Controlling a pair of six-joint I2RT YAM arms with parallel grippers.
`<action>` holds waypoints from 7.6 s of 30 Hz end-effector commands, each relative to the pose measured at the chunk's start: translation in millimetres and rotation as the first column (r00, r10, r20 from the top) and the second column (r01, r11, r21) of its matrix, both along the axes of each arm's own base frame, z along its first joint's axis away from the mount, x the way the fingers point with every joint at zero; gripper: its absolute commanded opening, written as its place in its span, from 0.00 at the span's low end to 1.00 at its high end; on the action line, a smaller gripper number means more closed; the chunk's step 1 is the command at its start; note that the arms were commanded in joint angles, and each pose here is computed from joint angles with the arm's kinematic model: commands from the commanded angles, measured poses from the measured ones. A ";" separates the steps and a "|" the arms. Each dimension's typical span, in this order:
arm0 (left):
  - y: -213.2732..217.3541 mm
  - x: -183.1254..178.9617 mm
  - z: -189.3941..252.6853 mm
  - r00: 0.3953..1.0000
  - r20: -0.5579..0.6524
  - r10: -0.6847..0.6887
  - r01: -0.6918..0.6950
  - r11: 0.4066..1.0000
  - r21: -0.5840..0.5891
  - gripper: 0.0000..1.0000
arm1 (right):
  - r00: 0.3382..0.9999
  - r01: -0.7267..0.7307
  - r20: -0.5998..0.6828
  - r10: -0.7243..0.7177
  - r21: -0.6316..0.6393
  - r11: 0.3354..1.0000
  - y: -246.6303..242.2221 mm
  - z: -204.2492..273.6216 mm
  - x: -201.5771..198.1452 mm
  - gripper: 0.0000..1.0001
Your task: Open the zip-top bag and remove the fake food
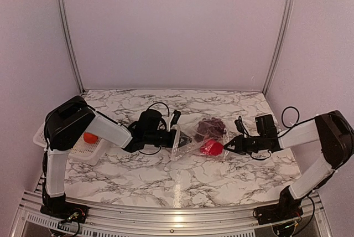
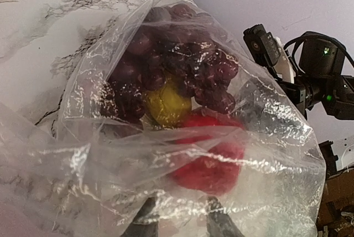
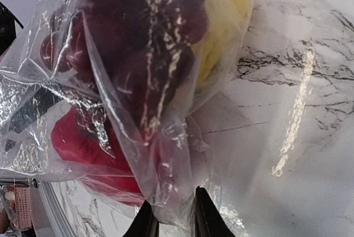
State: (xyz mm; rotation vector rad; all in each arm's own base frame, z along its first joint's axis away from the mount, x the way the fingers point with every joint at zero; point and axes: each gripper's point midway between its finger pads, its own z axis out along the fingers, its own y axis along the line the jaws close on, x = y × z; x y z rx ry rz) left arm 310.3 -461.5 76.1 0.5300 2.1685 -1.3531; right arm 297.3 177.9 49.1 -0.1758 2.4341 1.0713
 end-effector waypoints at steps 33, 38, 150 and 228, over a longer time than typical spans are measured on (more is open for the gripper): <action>-53.6 -33.0 -46.4 0.981 0.023 -0.191 0.188 0.976 0.106 0.89 | 0.983 -0.174 0.069 0.169 0.086 0.981 69.3 15.9 8.3 0.00; -54.0 -34.1 -44.9 0.980 0.025 -0.196 0.193 0.976 0.098 0.98 | 0.974 -0.220 0.076 0.213 0.102 0.970 89.1 17.6 6.4 0.00; 91.3 -12.3 -14.8 0.966 0.093 0.242 -0.255 0.824 0.505 0.63 | 0.995 -0.077 0.063 0.074 0.045 0.996 35.9 11.9 -7.8 0.00; 274.5 -14.3 94.7 0.855 0.098 0.510 -0.519 0.837 0.175 0.90 | 0.998 -0.060 0.031 0.057 0.086 0.995 33.0 9.0 -24.1 0.00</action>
